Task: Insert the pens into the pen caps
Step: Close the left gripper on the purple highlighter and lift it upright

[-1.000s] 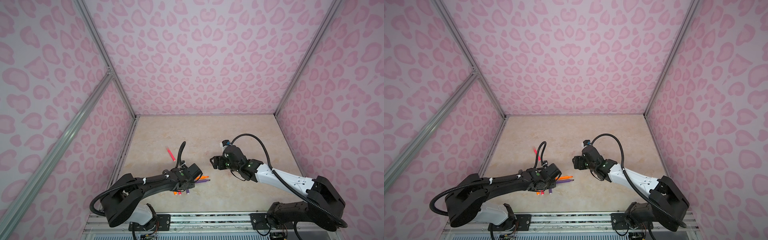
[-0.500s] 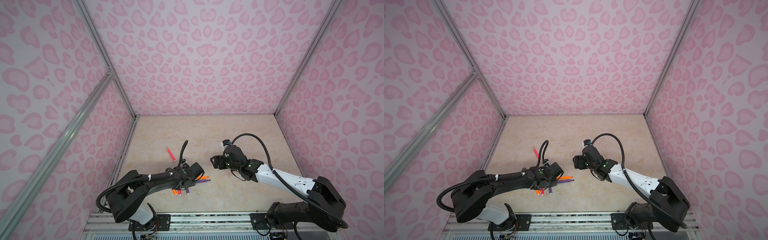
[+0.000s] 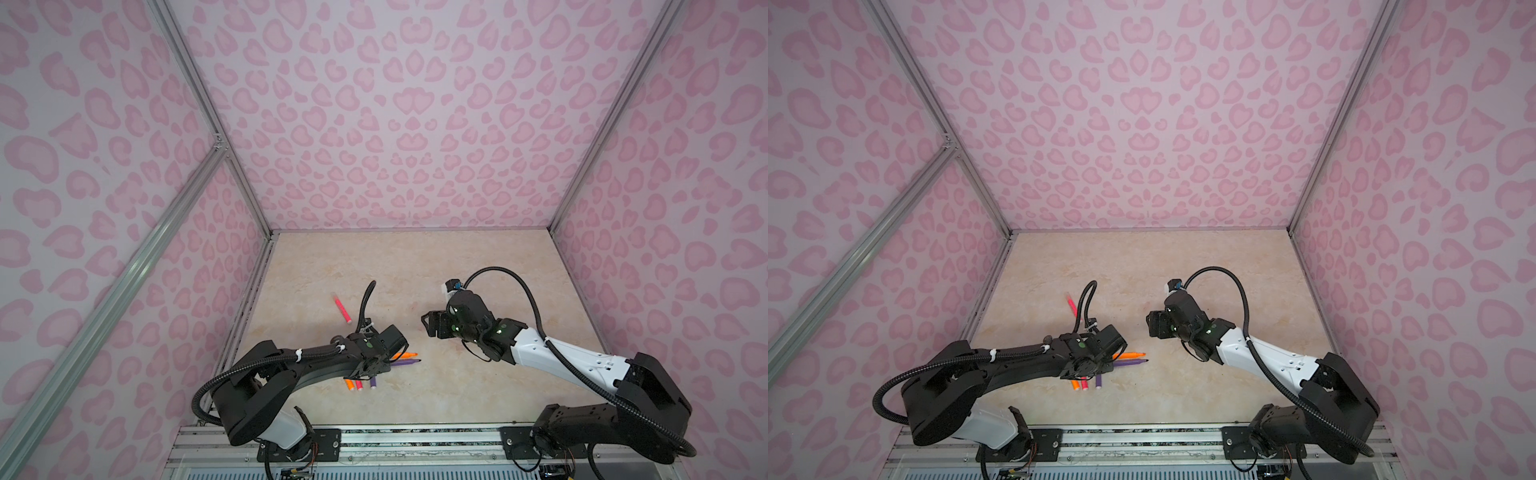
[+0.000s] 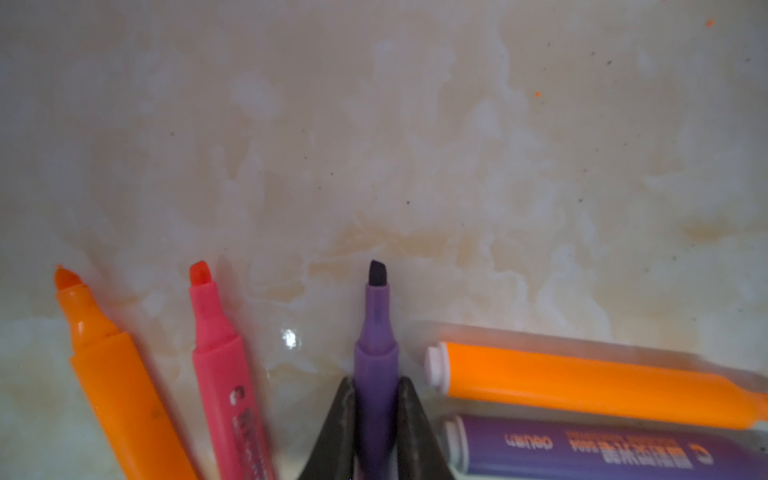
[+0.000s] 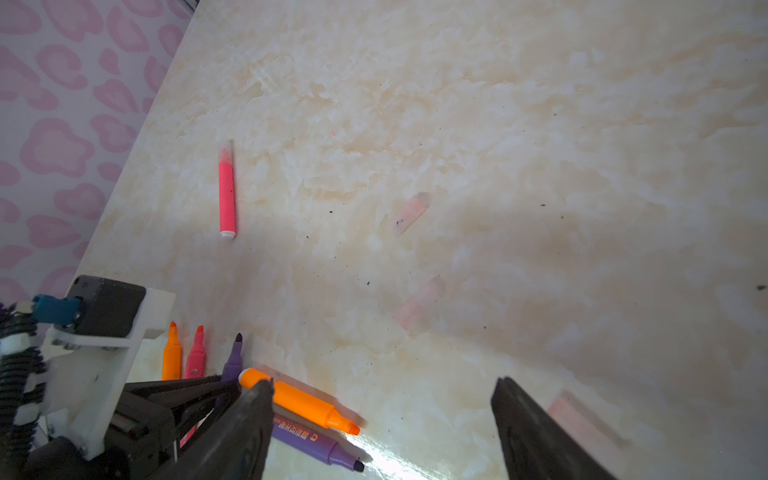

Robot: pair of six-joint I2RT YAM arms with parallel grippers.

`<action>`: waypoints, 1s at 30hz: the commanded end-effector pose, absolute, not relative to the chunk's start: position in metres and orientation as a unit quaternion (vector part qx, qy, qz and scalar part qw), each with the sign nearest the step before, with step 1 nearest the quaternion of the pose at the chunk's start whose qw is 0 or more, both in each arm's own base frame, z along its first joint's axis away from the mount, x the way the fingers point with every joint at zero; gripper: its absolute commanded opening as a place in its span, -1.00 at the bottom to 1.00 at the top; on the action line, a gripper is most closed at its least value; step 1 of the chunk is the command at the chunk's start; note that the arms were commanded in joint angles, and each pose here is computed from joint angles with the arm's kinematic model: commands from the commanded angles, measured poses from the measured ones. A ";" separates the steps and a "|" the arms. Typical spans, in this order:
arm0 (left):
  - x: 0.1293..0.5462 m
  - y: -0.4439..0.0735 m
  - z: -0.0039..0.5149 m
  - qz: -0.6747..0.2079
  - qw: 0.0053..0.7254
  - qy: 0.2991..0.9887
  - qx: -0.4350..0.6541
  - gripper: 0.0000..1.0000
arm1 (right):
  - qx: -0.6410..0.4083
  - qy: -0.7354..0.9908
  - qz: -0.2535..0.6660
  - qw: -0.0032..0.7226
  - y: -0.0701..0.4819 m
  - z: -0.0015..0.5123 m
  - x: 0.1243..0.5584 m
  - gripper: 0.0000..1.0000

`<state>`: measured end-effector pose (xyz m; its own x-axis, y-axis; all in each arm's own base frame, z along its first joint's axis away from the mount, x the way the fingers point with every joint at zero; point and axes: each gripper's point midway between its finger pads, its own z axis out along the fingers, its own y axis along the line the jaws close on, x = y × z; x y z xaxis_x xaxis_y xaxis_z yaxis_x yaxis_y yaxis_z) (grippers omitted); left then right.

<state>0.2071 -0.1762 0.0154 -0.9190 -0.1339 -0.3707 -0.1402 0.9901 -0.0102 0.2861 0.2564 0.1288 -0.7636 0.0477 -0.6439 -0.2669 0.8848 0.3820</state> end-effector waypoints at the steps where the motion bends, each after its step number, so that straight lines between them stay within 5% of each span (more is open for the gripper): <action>1: 0.207 -0.178 0.022 0.001 0.191 0.980 -0.060 -0.79 | -0.058 0.910 0.226 0.344 0.253 0.128 0.287 0.66; 14: 0.287 -0.229 0.165 -0.172 0.278 0.945 0.020 -0.93 | -0.021 0.889 0.171 0.424 0.208 0.159 0.295 0.65; 20: 0.329 -0.263 0.227 -0.252 0.321 0.912 0.036 -0.93 | 0.042 0.844 0.251 0.472 0.197 0.211 0.293 0.66; 25: 0.347 -0.272 0.221 -0.305 0.355 0.883 0.034 -0.92 | 0.069 0.823 0.260 0.500 0.189 0.242 0.297 0.66; 30: 0.349 -0.269 0.185 -0.278 0.434 0.849 0.121 -0.92 | 0.059 0.816 0.286 0.499 0.188 0.205 0.297 0.68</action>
